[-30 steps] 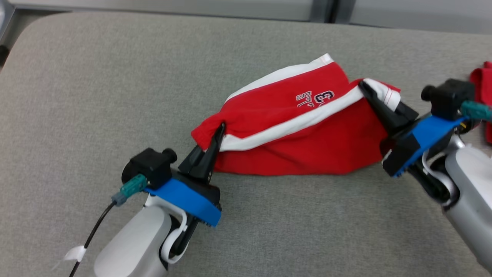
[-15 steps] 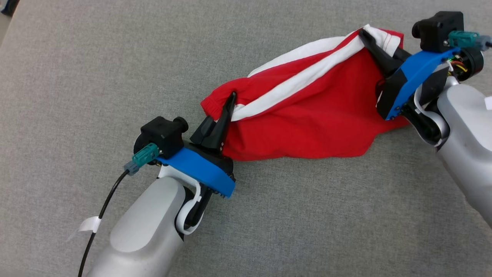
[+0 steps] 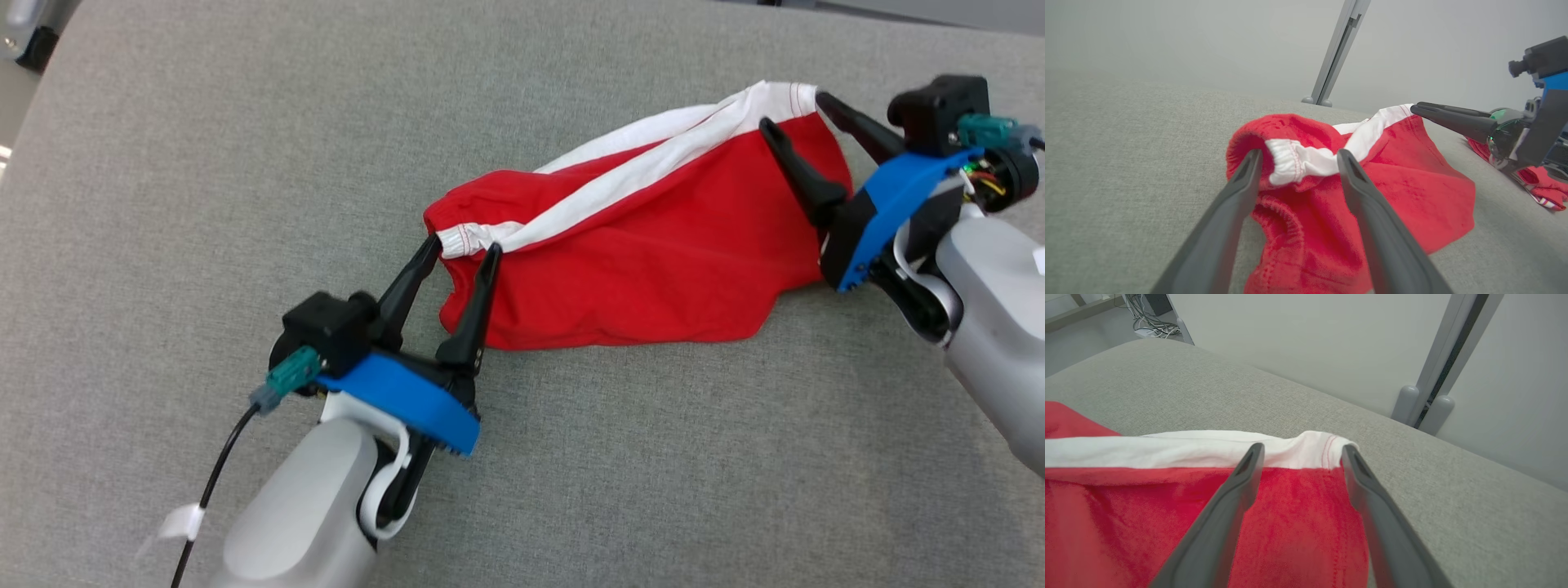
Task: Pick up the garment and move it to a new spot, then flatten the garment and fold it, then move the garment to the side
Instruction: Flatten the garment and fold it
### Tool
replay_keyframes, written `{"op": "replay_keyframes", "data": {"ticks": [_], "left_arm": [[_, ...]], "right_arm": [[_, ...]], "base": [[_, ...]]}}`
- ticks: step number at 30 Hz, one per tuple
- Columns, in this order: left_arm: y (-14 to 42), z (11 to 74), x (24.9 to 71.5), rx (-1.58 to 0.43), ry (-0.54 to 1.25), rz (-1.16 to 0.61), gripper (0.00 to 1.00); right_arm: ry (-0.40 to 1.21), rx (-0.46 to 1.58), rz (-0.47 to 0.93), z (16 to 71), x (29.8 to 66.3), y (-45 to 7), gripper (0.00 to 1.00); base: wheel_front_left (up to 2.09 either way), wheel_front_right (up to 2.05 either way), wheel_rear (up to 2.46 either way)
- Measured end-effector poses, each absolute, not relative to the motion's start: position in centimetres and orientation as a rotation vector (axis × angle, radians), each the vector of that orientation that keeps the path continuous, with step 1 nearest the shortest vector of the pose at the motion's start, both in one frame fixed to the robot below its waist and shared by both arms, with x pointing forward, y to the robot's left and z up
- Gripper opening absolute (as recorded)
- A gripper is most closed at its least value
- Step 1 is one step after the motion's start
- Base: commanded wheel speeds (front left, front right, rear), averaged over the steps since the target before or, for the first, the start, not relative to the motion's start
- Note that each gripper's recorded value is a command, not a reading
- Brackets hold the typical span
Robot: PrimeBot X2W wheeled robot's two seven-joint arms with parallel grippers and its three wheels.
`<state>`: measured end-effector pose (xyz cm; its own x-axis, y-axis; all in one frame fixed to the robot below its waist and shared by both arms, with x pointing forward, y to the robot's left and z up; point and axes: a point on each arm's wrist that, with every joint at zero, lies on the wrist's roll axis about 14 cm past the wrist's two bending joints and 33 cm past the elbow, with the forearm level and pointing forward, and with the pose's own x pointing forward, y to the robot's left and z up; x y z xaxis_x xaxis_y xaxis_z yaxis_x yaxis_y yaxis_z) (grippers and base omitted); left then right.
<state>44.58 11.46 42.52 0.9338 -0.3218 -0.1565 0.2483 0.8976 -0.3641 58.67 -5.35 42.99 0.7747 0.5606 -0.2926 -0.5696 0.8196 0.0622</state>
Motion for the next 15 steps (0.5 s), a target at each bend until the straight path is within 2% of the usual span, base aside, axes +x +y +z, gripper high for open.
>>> {"op": "replay_keyframes", "data": {"ticks": [9,15], "left_arm": [[14.6,44.3,41.9,-0.311,0.157,-0.229,1.00],[20.0,48.7,41.5,-0.220,-0.010,-0.043,1.00]], "right_arm": [[0.329,-0.070,0.581,42.9,56.7,-8.0,1.00],[0.368,-0.090,0.564,42.0,56.2,-8.6,1.00]], "base": [[0.00,0.00,0.00],[0.00,0.00,0.00]]}}
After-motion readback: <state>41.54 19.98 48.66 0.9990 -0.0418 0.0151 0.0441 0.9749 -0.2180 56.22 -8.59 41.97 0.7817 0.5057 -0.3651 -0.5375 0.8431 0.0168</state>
